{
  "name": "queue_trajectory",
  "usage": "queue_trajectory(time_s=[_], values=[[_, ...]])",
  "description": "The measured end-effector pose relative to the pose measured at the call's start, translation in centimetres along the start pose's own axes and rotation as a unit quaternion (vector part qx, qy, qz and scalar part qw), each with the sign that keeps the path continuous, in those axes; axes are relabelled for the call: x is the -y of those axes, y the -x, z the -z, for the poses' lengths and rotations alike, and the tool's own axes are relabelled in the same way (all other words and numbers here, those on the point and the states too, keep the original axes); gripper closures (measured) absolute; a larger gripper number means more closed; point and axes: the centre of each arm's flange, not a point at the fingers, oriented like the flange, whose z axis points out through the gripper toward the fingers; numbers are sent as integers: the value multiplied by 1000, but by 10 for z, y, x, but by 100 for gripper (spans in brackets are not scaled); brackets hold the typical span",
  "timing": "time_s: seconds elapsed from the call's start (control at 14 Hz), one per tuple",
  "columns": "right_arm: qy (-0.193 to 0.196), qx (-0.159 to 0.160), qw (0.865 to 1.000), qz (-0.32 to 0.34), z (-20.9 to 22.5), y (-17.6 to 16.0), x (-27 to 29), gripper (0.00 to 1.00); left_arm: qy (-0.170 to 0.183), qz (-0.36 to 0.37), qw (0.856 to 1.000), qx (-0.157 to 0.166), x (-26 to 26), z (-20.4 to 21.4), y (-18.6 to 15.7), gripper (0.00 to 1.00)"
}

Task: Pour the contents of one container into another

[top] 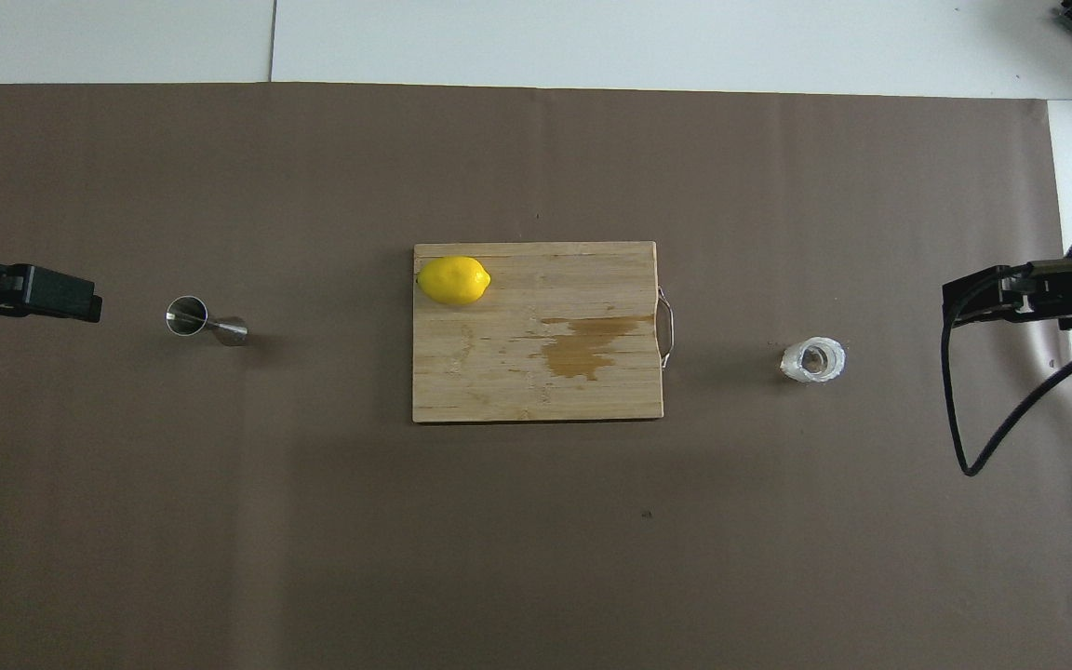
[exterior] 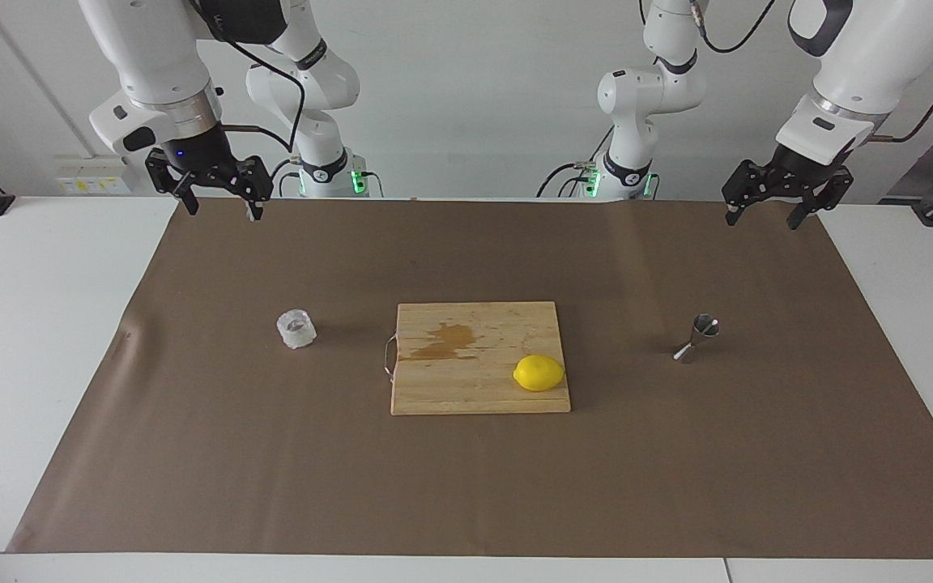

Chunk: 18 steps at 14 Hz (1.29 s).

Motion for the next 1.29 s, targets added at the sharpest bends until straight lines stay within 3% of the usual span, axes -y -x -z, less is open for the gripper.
queue_trajectory(time_s=[1.29], values=[[0, 0, 1000, 0, 0, 0, 0, 0, -1, 10, 1000, -4, 11, 2, 1, 0]])
